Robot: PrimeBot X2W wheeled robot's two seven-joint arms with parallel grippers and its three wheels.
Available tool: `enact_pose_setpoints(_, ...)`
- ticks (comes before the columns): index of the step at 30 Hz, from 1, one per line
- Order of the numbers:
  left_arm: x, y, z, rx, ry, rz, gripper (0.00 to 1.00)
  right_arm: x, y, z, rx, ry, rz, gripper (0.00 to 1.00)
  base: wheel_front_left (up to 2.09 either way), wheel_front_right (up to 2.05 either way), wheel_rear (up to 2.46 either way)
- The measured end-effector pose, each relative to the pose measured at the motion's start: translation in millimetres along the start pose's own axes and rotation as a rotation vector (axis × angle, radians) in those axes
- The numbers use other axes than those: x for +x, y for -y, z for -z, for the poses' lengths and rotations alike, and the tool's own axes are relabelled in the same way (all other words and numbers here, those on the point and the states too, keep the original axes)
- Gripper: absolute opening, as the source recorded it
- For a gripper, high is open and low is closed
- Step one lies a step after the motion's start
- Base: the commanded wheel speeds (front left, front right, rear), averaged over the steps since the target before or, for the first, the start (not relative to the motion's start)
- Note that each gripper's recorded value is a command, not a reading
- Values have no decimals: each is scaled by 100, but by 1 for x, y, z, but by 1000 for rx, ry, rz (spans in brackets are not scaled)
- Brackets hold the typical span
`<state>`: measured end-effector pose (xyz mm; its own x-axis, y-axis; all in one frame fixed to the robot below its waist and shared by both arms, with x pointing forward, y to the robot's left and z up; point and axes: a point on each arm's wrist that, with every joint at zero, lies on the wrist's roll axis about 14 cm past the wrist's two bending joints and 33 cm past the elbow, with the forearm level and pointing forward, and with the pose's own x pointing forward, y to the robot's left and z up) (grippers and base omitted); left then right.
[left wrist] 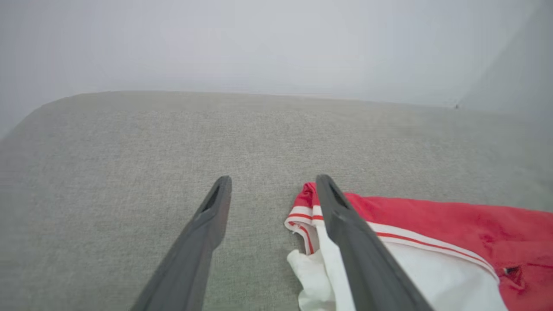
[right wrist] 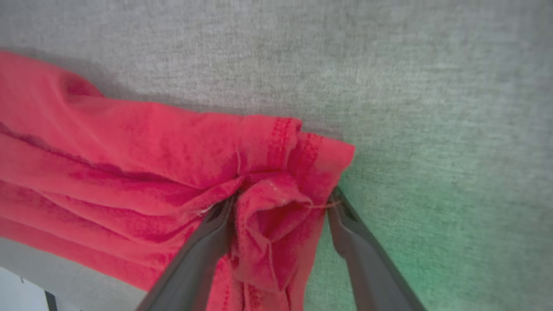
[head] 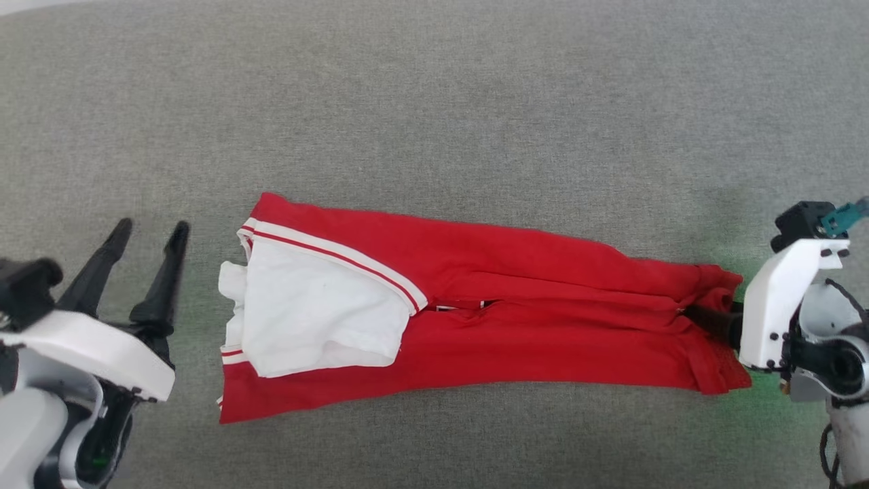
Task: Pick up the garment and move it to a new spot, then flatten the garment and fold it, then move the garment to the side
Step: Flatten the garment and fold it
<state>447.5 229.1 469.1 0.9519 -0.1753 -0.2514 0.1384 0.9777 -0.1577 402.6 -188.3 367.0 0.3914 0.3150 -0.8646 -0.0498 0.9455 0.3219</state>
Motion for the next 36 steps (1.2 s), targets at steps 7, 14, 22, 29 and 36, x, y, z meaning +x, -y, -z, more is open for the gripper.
enact_pose_setpoints(7,-19,-22,18,-90,23,-104,100,11,-18,-5,17,-28,-79,0,0,0,0)
enact_pose_setpoints(14,-37,-30,20,-152,106,-165,100,1,-30,-17,66,33,-167,0,0,0,0)
enact_pose_setpoints(22,-51,-33,24,-178,171,-193,100,-31,33,-32,102,120,-5,0,0,0,0)
enact_pose_setpoints(29,-60,-30,34,-190,185,-208,100,-72,98,-45,146,207,179,0,0,0,0)
enact_pose_setpoints(36,-62,-26,39,-215,198,-218,100,-98,135,-48,168,229,305,0,0,0,0)
